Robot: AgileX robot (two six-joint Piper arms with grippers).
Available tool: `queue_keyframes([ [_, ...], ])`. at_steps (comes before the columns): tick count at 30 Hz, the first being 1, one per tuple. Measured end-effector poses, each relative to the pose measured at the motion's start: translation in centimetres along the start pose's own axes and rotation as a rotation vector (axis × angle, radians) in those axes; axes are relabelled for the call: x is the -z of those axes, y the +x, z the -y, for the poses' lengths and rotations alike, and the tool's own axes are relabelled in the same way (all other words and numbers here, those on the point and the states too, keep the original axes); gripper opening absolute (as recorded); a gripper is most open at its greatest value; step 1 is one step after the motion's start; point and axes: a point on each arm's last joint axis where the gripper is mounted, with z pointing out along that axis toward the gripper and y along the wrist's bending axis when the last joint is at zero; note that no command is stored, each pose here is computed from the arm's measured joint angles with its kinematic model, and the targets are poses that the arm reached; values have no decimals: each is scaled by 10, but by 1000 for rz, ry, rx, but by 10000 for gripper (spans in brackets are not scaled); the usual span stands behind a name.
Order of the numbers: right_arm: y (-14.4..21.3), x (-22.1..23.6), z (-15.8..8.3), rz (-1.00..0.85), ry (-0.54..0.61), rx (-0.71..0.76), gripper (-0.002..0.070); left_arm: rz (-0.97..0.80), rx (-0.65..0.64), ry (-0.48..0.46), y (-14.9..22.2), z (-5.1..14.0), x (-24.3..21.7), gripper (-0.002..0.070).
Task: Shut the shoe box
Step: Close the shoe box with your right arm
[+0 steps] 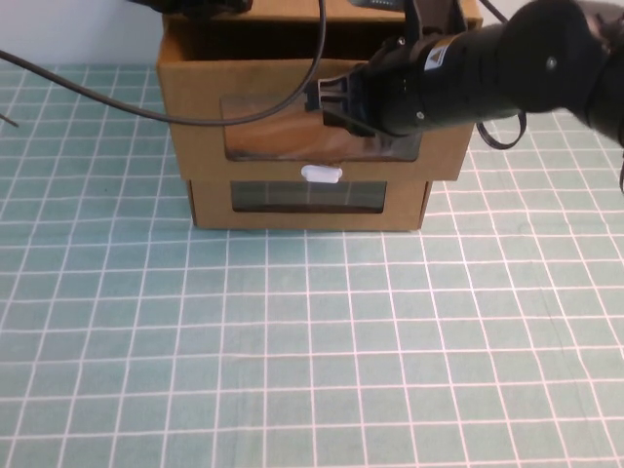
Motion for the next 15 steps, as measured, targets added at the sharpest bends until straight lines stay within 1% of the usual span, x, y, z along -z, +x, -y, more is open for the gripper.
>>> queue_keyframes([
  [2,-2,2,-2,-32,-20,12,-11,-2,0,1,0,0,0,-5],
  [4,-3,6,-8,-66,-64,28,-11,-3,0,3,0,0,0,-5],
  [7,-6,9,-13,-74,-108,47,-11,-3,2,5,0,0,0,-5],
  [15,-15,9,-13,15,-103,64,-11,-4,6,13,0,1,0,-5],
])
